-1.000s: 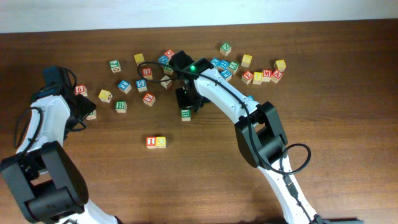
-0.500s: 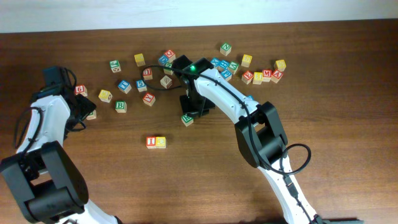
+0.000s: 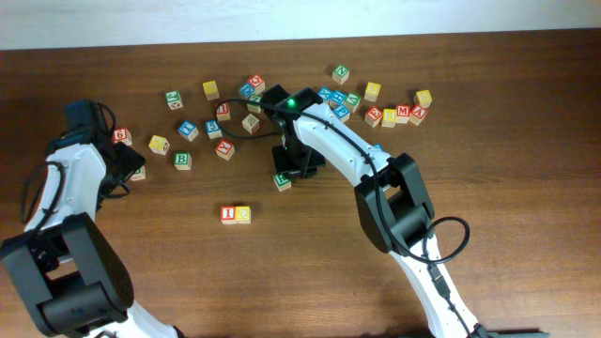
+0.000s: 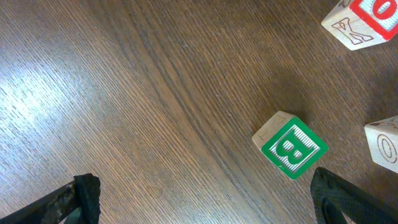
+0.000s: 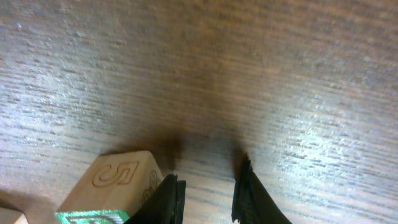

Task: Spell out ICRA

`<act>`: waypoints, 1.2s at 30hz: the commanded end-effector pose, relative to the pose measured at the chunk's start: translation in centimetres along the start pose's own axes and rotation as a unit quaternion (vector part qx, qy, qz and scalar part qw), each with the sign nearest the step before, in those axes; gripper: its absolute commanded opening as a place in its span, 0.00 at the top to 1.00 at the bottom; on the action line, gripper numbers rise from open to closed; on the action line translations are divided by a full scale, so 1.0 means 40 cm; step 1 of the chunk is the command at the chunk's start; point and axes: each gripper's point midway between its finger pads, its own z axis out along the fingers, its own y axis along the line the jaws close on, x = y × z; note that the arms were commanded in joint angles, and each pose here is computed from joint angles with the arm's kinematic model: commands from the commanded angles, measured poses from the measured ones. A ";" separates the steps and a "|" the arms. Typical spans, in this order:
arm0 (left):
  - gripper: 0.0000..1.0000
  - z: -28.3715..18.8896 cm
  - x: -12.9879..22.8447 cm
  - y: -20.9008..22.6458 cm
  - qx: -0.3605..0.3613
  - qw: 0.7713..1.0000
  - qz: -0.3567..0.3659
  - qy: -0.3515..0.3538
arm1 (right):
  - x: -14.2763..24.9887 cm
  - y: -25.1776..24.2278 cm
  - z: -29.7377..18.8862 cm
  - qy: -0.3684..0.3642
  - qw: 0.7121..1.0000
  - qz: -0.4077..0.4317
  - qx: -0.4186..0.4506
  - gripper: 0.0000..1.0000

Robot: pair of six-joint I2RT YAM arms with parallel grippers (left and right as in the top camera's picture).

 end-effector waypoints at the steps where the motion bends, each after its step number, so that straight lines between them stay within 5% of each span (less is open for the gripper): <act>1: 0.01 -0.016 -0.007 0.004 0.003 1.000 -0.004 -0.008 | 0.044 0.000 0.038 0.041 0.999 0.008 -0.002 0.79; 26: 0.01 -0.016 -0.007 0.004 0.003 1.000 -0.004 -0.008 | 0.074 0.020 0.040 0.056 0.998 -0.003 0.004 0.75; 28: 0.01 -0.016 -0.007 0.004 0.003 1.000 -0.004 -0.008 | 0.073 -0.001 0.039 0.052 0.998 -0.003 0.027 0.67; 30: 0.01 -0.016 -0.007 0.004 0.003 1.000 -0.004 -0.008 | 0.068 -0.022 0.038 0.047 0.998 -0.002 0.047 0.29; 31: 0.01 -0.016 -0.007 0.004 0.003 1.000 -0.004 -0.008 | 0.062 -0.032 0.037 0.042 0.998 -0.001 0.055 0.22; 36: 0.01 -0.016 -0.007 0.004 0.003 1.000 -0.004 -0.008 | -0.022 -0.049 0.036 -0.016 0.999 0.010 0.042 0.20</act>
